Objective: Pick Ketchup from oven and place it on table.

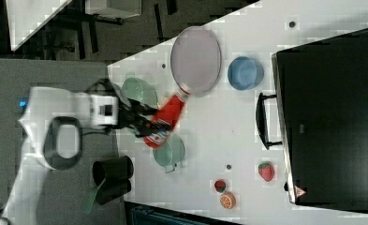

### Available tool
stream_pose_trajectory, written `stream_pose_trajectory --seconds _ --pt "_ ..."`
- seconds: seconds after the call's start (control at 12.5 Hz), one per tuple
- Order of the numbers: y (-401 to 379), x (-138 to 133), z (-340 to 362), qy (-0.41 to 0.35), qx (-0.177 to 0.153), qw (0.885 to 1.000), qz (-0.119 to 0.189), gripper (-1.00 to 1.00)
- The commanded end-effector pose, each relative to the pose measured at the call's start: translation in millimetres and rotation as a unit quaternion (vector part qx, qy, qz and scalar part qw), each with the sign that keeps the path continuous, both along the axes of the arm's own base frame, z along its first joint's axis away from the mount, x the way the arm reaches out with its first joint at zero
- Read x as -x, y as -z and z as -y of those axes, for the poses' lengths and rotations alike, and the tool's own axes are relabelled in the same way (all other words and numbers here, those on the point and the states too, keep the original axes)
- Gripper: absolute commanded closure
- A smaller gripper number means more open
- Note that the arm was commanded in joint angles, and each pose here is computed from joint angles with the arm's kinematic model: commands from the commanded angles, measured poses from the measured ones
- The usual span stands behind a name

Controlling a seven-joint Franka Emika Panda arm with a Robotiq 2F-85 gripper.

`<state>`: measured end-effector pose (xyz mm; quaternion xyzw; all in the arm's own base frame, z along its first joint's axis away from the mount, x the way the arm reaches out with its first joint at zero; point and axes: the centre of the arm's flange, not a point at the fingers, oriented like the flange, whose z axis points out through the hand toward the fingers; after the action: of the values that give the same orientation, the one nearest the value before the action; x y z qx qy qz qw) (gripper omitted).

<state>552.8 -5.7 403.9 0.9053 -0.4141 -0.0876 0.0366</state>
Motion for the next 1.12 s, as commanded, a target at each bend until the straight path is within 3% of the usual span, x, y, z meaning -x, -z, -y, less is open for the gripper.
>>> stream_pose_trajectory --seconds 0.08,0.4,0.72,0.88,0.96,1.12 --pt "31.5 3.5 16.5 0.022 -0.004 0.999 0.035 -0.21" --pt "160.2 20.2 15.8 0.02 0.012 0.999 0.026 -0.21" --pt "216.7 18.5 17.3 0.017 0.024 0.999 0.038 -0.24" --pt "227.5 23.3 16.3 0.017 0.025 0.999 0.032 -0.61" --pt "226.6 23.2 16.2 0.021 0.025 0.999 0.034 -1.0" --pt "156.4 -5.8 14.0 0.048 0.02 0.993 0.102 -1.0"
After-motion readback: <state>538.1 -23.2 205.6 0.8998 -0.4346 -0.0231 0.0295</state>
